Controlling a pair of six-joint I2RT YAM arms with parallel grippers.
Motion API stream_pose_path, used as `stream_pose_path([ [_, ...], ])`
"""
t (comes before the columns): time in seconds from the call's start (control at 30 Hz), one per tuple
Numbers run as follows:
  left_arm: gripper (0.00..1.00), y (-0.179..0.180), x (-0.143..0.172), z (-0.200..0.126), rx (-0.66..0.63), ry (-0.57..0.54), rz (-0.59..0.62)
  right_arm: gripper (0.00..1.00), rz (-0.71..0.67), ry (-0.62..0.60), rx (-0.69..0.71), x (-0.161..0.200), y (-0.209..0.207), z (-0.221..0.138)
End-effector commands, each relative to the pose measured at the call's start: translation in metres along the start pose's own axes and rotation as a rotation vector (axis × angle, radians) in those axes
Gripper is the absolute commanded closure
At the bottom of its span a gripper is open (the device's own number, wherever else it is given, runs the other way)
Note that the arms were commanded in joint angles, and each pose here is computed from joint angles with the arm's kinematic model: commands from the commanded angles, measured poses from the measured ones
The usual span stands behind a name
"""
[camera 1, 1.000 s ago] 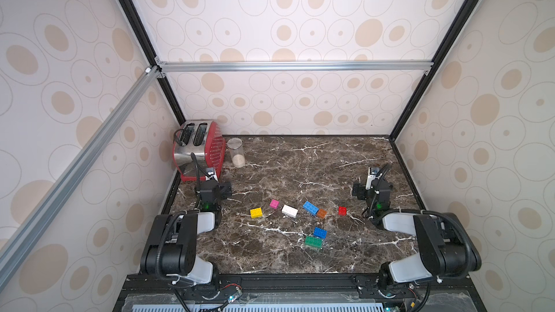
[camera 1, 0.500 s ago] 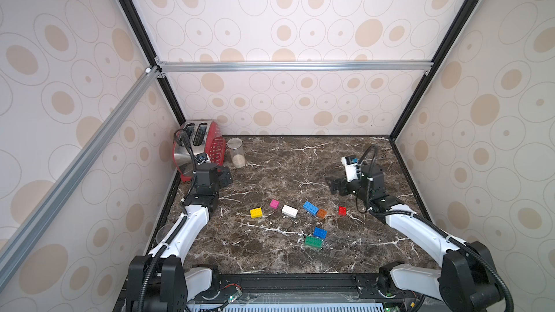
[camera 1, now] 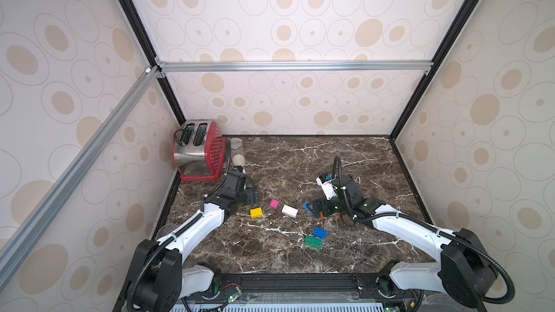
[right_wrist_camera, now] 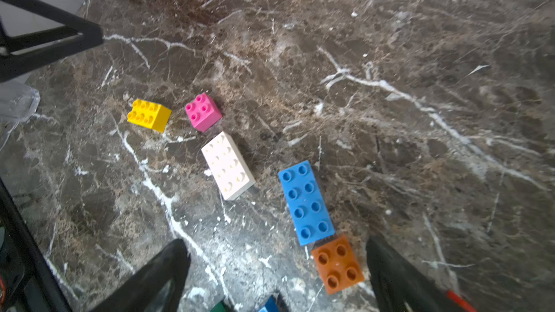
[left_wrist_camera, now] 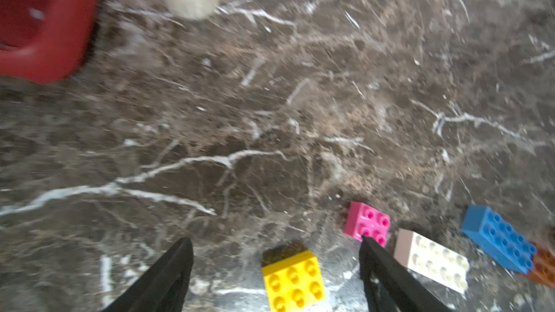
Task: Assemble a heart with lego
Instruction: Pick up the lego brick from the center of the board.
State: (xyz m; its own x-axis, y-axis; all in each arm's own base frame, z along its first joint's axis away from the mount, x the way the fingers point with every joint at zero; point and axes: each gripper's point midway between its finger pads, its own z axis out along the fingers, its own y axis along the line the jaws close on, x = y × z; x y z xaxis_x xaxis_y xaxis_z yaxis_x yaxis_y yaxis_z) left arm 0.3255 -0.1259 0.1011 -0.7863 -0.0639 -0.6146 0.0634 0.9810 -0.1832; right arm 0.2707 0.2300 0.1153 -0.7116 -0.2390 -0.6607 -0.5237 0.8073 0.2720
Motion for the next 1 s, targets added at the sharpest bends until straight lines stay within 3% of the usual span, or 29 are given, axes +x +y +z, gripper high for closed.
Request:
stream_pose_path([
  [0.0, 0.18, -0.03, 0.001, 0.011, 0.036, 0.07, 0.053, 0.09, -0.001, 0.046, -0.008, 0.015, 0.006, -0.002],
  [0.17, 0.22, -0.06, 0.011, 0.033, 0.067, 0.154, 0.135, 0.09, -0.004, 0.071, -0.013, 0.02, 0.009, -0.001],
  [0.53, 0.36, -0.086, 0.034, 0.064, 0.086, 0.302, 0.253, 0.1, 0.003, 0.077, -0.008, 0.028, 0.007, -0.003],
  [0.97, 0.54, -0.065, 0.059, 0.074, -0.038, 0.405, 0.309, 0.09, 0.005, 0.071, 0.022, 0.033, 0.001, -0.008],
])
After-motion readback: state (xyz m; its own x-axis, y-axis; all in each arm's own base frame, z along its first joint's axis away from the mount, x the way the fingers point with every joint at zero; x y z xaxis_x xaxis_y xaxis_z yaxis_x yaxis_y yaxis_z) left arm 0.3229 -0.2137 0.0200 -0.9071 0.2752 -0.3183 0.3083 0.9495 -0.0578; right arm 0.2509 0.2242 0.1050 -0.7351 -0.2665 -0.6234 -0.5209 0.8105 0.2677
